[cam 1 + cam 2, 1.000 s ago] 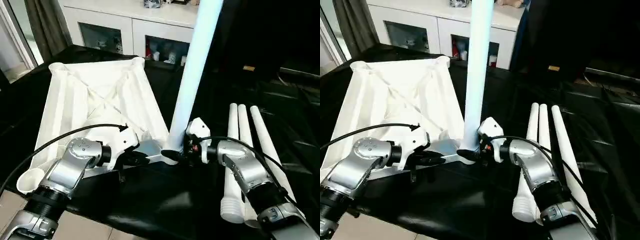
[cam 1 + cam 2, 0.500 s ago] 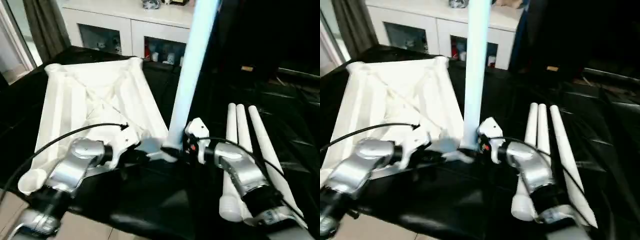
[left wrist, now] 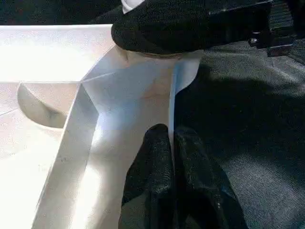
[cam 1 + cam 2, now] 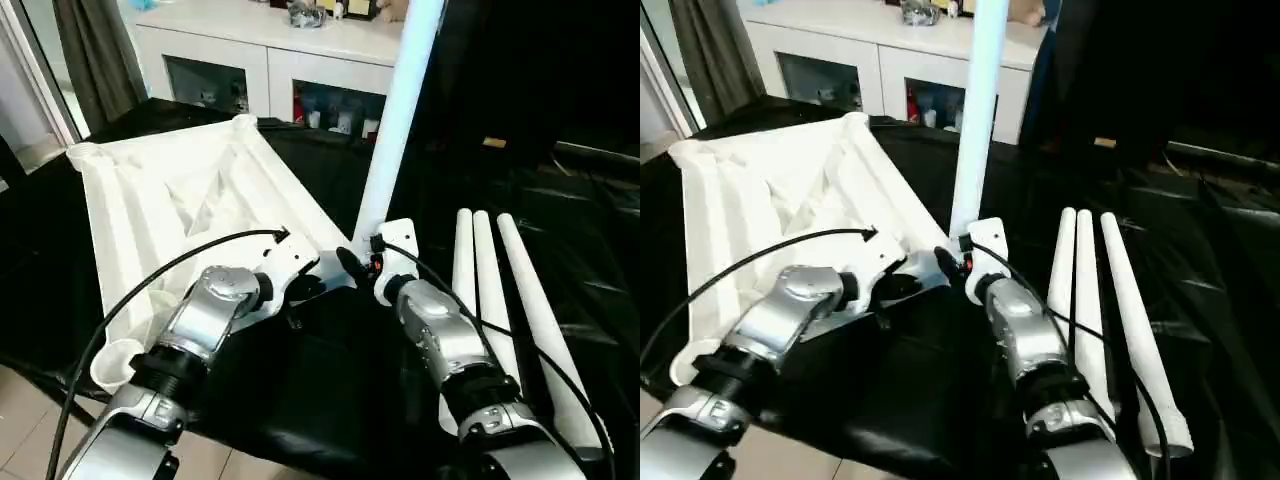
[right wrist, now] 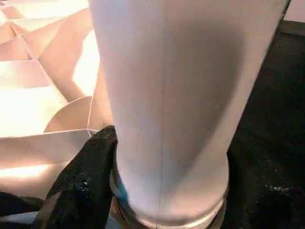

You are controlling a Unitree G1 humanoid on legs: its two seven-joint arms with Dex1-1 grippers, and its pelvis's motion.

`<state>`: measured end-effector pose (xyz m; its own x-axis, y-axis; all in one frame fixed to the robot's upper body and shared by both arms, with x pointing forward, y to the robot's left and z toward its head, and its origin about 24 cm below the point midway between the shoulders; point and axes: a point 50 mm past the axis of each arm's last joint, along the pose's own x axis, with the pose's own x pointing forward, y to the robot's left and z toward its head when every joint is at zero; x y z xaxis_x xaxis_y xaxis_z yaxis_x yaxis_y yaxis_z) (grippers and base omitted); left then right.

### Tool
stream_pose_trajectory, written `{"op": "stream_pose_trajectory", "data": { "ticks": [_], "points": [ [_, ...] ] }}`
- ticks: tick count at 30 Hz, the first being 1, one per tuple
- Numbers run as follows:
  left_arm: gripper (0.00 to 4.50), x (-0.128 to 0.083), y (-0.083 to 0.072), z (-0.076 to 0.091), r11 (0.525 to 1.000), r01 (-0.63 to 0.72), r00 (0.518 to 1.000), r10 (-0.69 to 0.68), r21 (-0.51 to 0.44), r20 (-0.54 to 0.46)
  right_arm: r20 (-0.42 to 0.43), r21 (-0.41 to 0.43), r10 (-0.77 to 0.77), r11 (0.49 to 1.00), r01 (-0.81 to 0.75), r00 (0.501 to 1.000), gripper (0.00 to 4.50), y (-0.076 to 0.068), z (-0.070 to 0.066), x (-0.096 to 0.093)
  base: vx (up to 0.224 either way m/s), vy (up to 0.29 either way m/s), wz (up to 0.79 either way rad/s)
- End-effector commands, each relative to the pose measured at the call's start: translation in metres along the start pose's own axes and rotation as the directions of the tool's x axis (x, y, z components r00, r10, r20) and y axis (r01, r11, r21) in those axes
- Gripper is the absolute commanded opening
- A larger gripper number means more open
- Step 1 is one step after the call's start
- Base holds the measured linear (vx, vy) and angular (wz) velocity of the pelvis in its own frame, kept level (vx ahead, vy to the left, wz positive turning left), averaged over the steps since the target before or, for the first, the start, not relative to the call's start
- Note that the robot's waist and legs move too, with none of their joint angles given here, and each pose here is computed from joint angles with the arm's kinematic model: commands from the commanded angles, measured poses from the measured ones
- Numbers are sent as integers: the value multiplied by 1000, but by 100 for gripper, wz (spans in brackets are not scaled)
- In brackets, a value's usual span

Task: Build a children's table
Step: Rotate leg to tighten

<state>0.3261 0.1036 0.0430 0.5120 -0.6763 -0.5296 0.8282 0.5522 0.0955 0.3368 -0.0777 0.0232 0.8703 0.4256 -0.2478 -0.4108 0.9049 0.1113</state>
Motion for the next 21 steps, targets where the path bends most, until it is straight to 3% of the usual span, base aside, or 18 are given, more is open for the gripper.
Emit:
{"op": "stream_pose_trajectory", "data": {
  "ticks": [1, 3, 8, 11, 12, 13, 16, 21],
  "points": [
    [0, 0, 3, -5, 996, -75, 997, 76, -53, 26, -42, 72, 109, 992, -106, 993, 271, 24, -13, 3, 0, 0, 0],
    [0, -5, 4, -9, 998, -53, 998, 55, -41, 30, -3, 71, 161, 985, -160, 987, 326, 22, -5, 3, 0, 0, 0],
    [0, -19, 4, -17, 1000, 9, 1000, -9, -8, 26, 10, -7, 240, 971, -240, 971, 374, 11, 7, 0, 0, 0, 0],
    [0, -25, 4, -21, 999, 35, 999, -35, 2, 26, 5, -56, 308, 950, -307, 951, 374, 6, 12, -4, 0, 0, 0],
    [0, -33, 5, -25, 997, 73, 997, -73, 5, 28, -22, -119, 402, 908, -402, 915, 374, -1, 15, -13, 0, 0, 0],
    [0, -33, 5, -25, 997, 74, 997, -74, 5, 28, -22, -119, 403, 907, -403, 915, 374, -1, 15, -14, 0, 0, 0],
    [0, -42, 1, -25, 988, 152, 987, -153, 21, 56, -84, -198, 501, 839, -507, 862, 374, -9, 14, -26, 0, 0, 0],
    [0, -52, -7, -23, 961, 272, 959, -275, 55, 65, -154, -251, 565, 771, -585, 811, 374, -16, 12, -38, 0, 0, 0]
  ]
}}
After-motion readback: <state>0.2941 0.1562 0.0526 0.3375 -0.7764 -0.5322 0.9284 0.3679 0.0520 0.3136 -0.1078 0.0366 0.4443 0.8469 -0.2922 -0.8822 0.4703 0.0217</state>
